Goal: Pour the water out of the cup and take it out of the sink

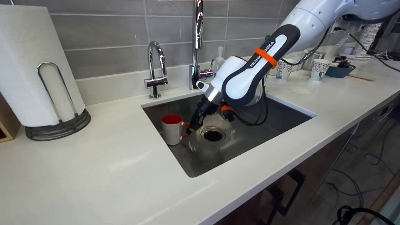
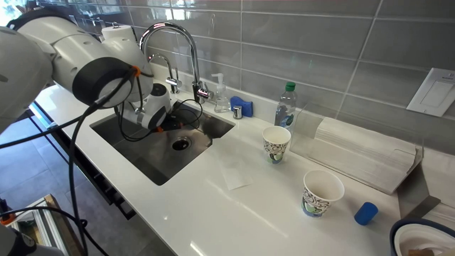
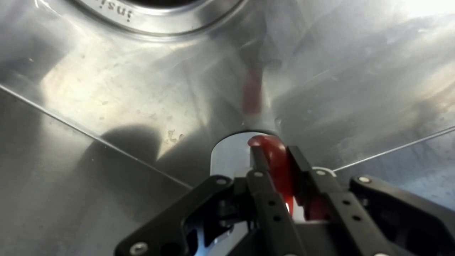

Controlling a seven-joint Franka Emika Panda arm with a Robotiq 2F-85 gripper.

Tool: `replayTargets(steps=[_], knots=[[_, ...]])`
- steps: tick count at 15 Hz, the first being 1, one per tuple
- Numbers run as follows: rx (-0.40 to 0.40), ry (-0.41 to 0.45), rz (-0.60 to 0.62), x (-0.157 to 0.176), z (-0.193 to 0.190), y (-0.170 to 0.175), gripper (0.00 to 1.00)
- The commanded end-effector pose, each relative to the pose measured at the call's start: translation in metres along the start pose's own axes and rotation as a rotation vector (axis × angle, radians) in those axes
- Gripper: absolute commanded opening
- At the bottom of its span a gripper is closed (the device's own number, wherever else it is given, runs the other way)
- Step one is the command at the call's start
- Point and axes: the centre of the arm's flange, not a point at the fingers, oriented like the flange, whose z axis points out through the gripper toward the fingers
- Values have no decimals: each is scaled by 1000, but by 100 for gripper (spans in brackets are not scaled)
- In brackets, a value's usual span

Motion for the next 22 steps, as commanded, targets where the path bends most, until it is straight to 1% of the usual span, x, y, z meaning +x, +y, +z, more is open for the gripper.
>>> replayTargets(steps=[1, 6, 9, 14, 16, 20, 22], knots=[[-23, -27, 4, -24, -23, -18, 5], [-71, -13, 41, -47, -43, -34, 5], [-119, 12, 80, -60, -65, -36, 5], [-183, 64, 101, -64, -98, -40, 5], [-186, 61, 112, -66, -101, -38, 5], [-167, 30, 151, -80, -93, -30, 5], [-164, 29, 161, -81, -91, -29, 5]])
